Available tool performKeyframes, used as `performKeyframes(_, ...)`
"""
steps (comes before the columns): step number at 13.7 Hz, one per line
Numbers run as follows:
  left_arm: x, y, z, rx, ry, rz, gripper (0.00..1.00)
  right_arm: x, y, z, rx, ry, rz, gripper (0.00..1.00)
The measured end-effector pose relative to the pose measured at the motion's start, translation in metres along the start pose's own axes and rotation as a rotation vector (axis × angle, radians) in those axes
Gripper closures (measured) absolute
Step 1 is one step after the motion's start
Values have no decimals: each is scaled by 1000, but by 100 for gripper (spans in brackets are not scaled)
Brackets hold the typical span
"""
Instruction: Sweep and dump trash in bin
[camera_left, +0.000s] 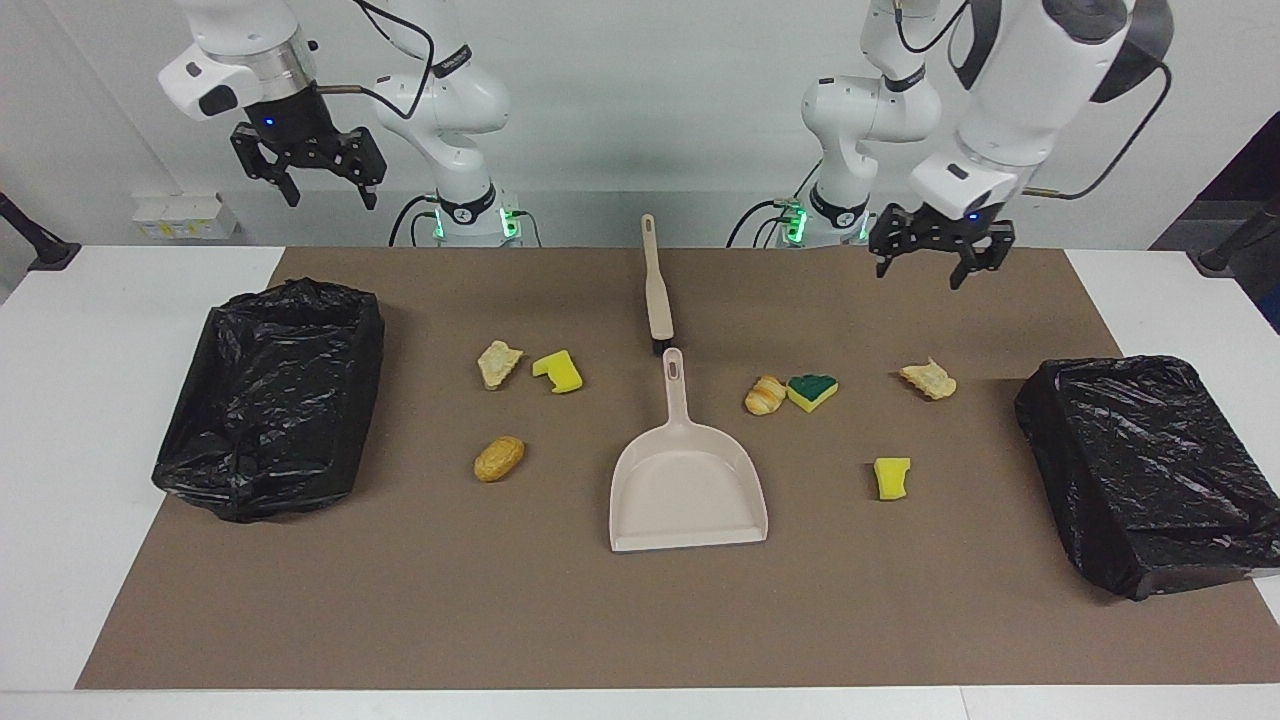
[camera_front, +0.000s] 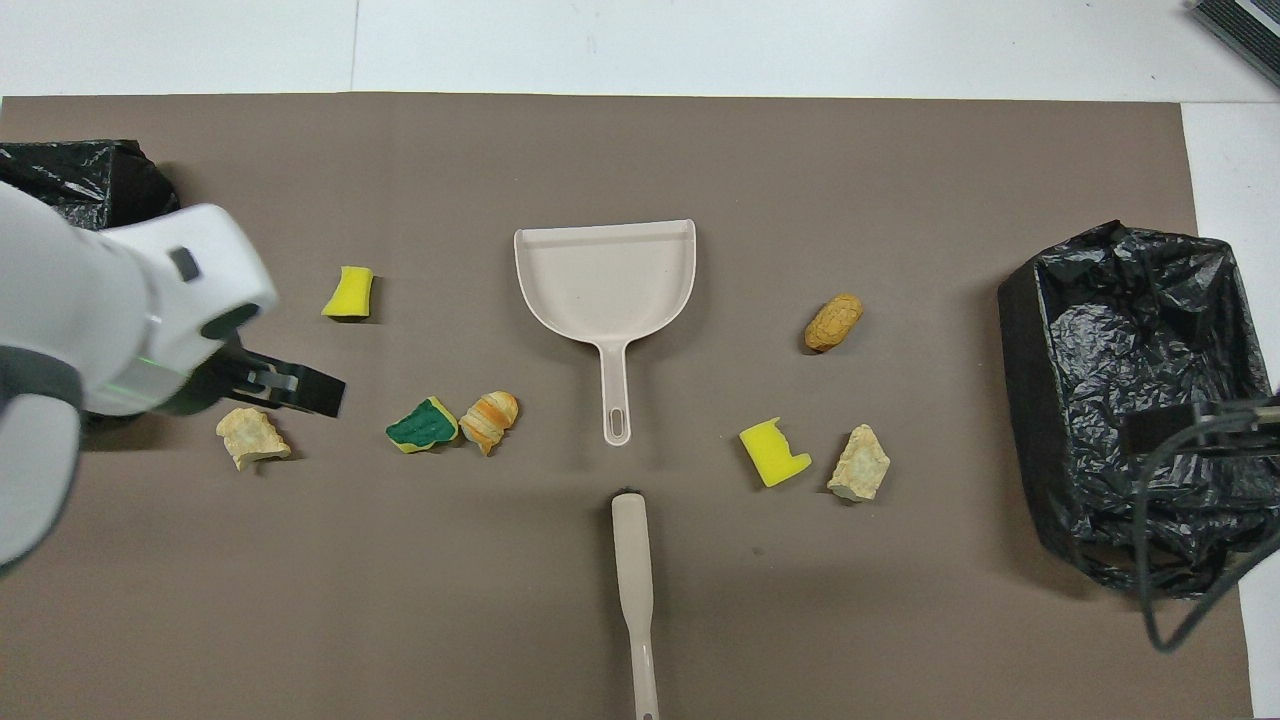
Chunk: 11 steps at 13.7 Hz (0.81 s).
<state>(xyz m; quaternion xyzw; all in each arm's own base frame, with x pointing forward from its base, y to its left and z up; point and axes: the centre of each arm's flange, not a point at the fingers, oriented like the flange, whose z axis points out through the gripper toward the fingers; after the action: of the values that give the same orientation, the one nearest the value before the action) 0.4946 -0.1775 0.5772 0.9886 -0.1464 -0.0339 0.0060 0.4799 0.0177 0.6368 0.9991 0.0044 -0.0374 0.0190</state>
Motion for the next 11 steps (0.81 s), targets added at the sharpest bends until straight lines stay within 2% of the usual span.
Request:
performKeyframes(2, -23, 56, 31, 9, -1, 10, 0, 1, -24, 20, -8, -12, -48, 0)
performKeyframes(5, -56, 119, 70, 23, -11, -1, 0, -1, -26, 32, -8, -20, -53, 0)
performKeyframes(8, -89, 184, 99, 37, -13, -16, 0, 11, -43, 50, 27, 43, -73, 0)
performKeyframes(11, -127, 246, 130, 34, 13, -80, 0, 30, -101, 78, 47, 89, -87, 0)
